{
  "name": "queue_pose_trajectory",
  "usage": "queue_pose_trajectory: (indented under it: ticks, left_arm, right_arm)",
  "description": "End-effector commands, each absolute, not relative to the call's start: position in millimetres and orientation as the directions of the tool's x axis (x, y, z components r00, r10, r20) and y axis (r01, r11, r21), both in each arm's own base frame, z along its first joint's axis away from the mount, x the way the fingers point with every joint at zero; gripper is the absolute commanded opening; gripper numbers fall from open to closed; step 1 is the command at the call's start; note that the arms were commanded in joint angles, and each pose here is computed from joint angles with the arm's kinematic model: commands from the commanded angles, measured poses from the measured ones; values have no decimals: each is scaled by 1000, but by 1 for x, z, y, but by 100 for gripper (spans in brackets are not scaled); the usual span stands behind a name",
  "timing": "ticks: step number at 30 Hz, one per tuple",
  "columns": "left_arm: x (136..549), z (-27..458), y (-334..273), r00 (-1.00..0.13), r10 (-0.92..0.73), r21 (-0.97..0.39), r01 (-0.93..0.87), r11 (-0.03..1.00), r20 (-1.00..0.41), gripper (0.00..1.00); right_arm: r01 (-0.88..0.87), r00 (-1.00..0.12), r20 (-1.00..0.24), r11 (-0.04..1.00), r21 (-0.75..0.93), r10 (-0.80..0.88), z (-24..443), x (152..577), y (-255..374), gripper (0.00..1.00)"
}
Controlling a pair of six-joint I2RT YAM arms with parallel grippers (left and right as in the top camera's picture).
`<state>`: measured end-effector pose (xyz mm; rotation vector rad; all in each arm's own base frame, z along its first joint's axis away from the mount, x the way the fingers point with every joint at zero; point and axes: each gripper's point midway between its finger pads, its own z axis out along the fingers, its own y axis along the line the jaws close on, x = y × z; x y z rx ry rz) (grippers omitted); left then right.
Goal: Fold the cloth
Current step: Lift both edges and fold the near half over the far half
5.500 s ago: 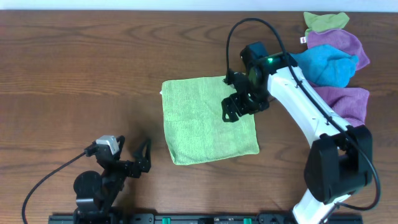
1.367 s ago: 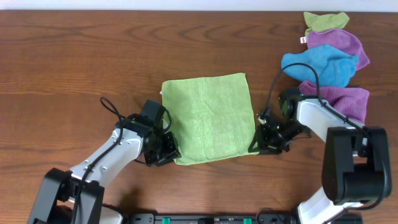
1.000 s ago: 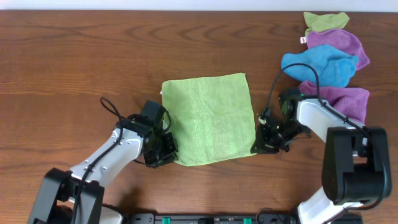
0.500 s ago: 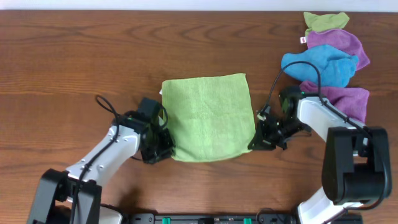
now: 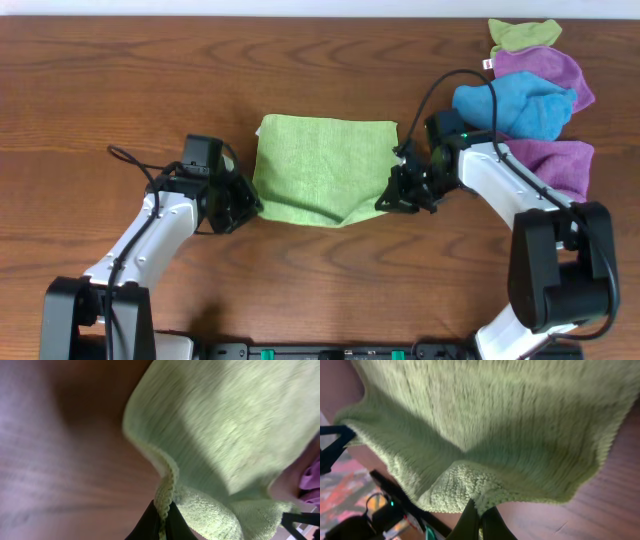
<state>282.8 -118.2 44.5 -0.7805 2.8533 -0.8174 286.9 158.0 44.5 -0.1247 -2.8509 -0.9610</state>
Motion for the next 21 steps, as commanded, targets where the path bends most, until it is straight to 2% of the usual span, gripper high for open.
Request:
queue_pose_trajectory:
  ticks: [1,8,14,21]
  left_arm:
    - [301,55,-121,-868,-496,-558,-418,717,12,6]
    - [346,74,-126,-852,-501,-650,-294,700,-154,6]
    - [369,63,-128,-862,-482,-645,-280,711,-157,6]
    - [416,65,-135,-878,-432,-636,-215,741,-207,6]
  right_arm:
    - [135,-991,96,798,587,96,56,310,153,2]
    - [103,-989,-39,840,533,146,69,349,140,2]
    - [100,-974,-123,850,518,190,74,373,135,2]
    - [101,-952,-204,863,494,228,74,395,128,2]
